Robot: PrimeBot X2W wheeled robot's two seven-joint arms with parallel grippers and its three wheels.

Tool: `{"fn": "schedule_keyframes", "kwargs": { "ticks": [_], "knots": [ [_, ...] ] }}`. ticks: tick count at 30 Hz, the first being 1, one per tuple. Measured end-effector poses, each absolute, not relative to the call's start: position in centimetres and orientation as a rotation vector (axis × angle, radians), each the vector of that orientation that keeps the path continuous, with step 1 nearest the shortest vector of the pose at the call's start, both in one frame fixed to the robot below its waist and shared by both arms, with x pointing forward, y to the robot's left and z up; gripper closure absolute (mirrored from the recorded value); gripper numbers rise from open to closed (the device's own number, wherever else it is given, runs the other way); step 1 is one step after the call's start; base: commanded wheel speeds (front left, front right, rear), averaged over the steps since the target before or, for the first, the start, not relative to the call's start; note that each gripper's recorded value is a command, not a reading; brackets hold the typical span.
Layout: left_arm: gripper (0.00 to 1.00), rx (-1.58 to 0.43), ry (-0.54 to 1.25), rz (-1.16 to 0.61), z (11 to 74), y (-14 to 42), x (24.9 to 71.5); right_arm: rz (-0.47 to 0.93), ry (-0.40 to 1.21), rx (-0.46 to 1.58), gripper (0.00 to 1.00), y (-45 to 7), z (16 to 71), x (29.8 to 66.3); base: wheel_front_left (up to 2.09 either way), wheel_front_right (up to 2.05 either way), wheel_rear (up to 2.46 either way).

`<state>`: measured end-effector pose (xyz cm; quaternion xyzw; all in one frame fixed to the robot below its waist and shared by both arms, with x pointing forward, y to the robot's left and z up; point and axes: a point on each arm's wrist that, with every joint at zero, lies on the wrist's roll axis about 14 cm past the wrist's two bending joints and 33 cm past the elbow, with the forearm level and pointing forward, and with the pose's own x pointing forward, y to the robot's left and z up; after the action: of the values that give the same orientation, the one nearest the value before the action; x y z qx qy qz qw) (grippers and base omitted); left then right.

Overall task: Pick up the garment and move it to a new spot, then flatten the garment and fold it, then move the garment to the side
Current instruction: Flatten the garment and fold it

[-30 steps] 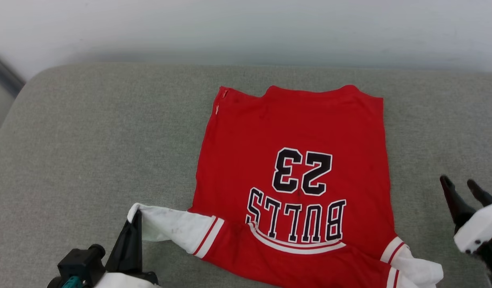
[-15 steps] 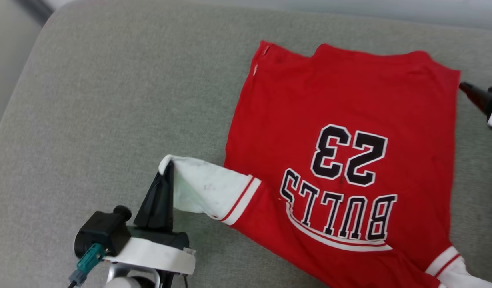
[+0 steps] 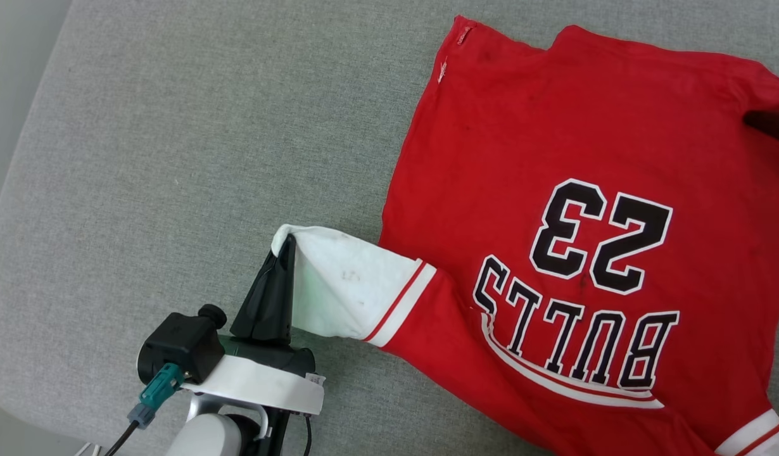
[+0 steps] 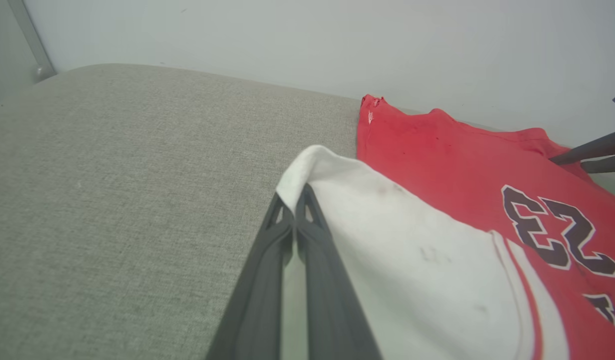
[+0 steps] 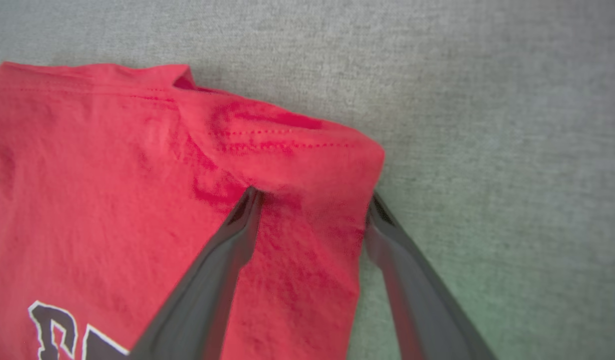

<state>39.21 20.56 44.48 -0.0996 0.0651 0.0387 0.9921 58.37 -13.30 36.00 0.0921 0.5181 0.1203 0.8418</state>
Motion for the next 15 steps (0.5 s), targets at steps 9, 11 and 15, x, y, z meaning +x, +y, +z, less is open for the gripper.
{"fn": "schedule_keyframes", "kwargs": {
  "ticks": [9, 11, 15],
  "knots": [
    [1.0, -0.212, 0.133, 0.073, 44.4, 20.6, 39.1, 0.269, 1.054, 0.12, 1.0, -13.0, 38.1, 58.6, 0.0, 0.0, 0.0],
    [1.0, -0.215, 0.129, 0.073, 44.5, 20.7, 39.1, 0.266, 1.019, 0.084, 1.0, -13.5, 39.4, 58.9, 0.0, 0.0, 0.0],
    [1.0, -0.218, 0.129, 0.075, 44.6, 20.7, 38.6, 0.259, 0.935, 0.003, 1.0, -15.0, 42.7, 59.3, 0.0, 0.0, 0.0]
  ]
}}
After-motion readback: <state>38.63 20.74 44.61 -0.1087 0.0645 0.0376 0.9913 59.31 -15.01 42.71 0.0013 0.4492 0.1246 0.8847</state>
